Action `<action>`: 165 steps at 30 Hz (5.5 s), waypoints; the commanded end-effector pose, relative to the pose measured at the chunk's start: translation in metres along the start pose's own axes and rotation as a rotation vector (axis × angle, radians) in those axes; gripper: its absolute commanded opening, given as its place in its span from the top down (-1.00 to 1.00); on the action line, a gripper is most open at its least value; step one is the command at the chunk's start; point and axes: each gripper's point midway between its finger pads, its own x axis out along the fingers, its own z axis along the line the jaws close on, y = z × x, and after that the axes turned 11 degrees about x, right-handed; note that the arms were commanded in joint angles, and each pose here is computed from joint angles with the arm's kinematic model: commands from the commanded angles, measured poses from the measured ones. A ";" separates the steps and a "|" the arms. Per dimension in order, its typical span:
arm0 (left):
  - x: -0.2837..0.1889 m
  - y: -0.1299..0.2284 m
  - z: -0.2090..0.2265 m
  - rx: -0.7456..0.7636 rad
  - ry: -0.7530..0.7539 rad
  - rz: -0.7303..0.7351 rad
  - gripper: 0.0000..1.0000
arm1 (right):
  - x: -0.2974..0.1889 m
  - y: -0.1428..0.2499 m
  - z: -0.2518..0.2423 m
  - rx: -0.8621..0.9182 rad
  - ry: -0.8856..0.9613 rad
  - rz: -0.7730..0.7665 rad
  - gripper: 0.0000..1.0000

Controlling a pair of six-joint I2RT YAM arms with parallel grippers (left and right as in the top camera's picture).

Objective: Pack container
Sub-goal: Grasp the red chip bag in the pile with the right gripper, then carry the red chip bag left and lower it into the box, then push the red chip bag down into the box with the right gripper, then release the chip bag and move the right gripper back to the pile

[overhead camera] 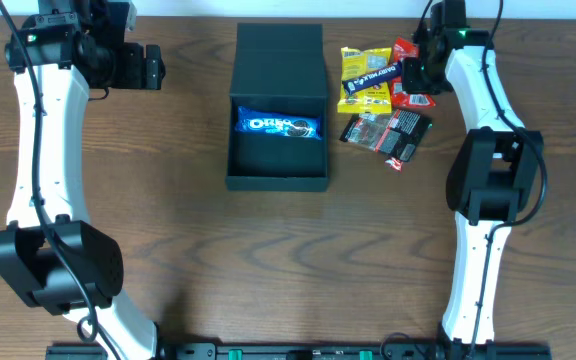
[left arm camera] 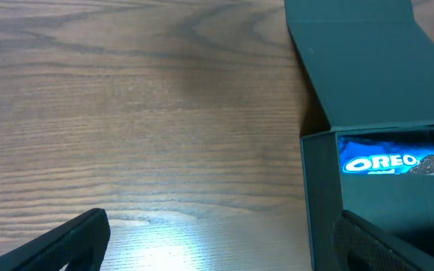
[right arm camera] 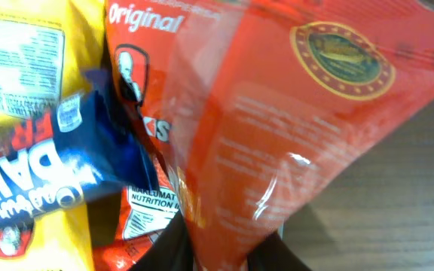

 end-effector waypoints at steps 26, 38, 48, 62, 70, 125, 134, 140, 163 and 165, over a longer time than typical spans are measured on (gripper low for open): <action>0.002 0.001 0.002 -0.011 0.004 0.003 -0.91 | -0.206 0.008 0.052 -0.071 -0.018 -0.182 0.97; 0.002 0.002 0.003 -0.012 0.001 0.005 -0.91 | -0.184 0.117 0.230 -0.125 -0.276 0.011 0.97; 0.002 0.002 0.003 -0.020 0.000 0.005 -0.91 | -0.132 0.187 0.282 -0.086 -0.284 0.099 0.97; 0.002 0.003 0.004 -0.022 0.001 0.008 -0.91 | -0.072 0.218 0.289 -0.136 -0.199 0.159 0.97; 0.002 0.003 0.004 -0.022 0.001 0.007 -0.91 | -0.063 0.229 0.296 -0.205 -0.226 0.186 0.97; 0.002 0.002 0.004 -0.021 0.000 0.007 -0.91 | -0.042 0.241 0.289 -0.422 -0.276 0.229 0.98; 0.002 0.002 0.004 -0.021 0.000 0.007 -0.91 | -0.094 0.204 0.300 -0.434 -0.310 0.159 0.97; 0.002 0.002 0.004 -0.021 0.000 0.007 -0.91 | -0.098 0.209 0.306 -0.462 -0.350 0.174 0.97; 0.002 0.003 0.004 -0.021 -0.003 0.008 -0.91 | -0.030 0.242 0.295 -0.486 -0.267 0.303 0.97; 0.002 0.003 0.004 -0.021 -0.003 0.008 -0.91 | -0.046 0.233 0.299 -0.487 -0.286 0.274 0.97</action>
